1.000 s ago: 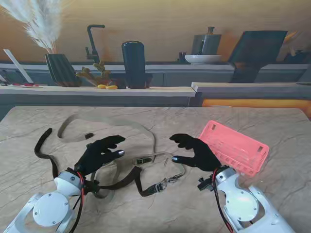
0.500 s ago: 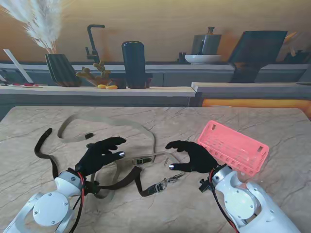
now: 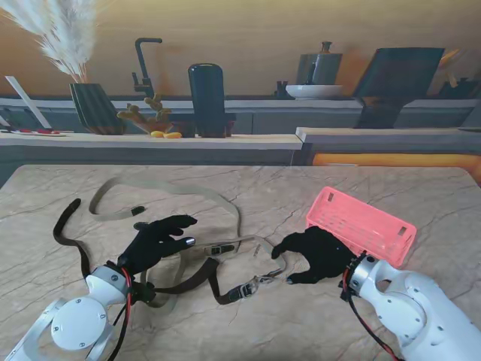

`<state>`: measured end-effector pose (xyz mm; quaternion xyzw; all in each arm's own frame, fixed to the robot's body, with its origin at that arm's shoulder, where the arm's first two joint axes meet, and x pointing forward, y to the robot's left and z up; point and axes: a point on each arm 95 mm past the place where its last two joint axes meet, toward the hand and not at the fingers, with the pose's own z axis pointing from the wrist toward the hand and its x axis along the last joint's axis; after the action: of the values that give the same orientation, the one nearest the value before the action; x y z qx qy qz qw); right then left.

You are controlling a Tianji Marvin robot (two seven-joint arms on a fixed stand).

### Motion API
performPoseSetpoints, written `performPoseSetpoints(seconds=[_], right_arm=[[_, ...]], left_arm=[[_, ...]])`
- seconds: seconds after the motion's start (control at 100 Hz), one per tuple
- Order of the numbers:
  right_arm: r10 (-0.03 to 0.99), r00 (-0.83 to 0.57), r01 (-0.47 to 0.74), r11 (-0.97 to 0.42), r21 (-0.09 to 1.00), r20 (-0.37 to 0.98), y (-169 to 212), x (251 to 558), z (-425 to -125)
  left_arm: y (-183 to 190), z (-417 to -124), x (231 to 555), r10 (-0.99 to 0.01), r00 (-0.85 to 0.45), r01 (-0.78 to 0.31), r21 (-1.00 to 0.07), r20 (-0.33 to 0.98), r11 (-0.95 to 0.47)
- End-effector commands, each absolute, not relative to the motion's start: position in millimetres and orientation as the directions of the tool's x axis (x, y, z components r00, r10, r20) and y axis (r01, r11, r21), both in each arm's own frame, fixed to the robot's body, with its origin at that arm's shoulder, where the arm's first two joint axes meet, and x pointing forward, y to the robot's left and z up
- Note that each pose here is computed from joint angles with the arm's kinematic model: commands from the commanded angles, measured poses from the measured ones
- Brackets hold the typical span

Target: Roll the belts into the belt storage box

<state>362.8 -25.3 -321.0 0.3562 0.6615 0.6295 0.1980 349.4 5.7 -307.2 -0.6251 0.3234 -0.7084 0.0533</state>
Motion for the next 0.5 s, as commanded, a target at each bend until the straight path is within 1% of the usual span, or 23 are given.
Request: performPoseSetpoints(seconds=[0.0, 0.13, 0.29, 0.49], right_arm=[[0.722, -0.673, 0.224, -0.008, 0.975, 0.161, -30.4, 360.4, -323.0], [0.725, -0.682, 0.196, 0.054, 0.979, 0.097, -34.1, 363.9, -329.3], [0.742, -0.663, 0.185, 0.033, 0.982, 0.100, -28.5, 373.2, -339.3], [0.758, -0.649, 0.196, 0.090, 0.976, 0.061, -20.8, 381.4, -346.9]], left_arm=[[3.6, -308.3, 348.3, -0.476, -0.203, -0.343, -0.518, 0.855, -0.784], [3.2, -308.5, 349.0, -0.478, -0.199, -0.357, -0.517, 0.856, -0.778], [4.1, -308.7, 349.2, -0.480, -0.197, -0.364, -0.518, 0.855, -0.774], [5.2, -308.4, 349.3, -0.479, -0.197, -0.357, -0.518, 0.855, -0.777]])
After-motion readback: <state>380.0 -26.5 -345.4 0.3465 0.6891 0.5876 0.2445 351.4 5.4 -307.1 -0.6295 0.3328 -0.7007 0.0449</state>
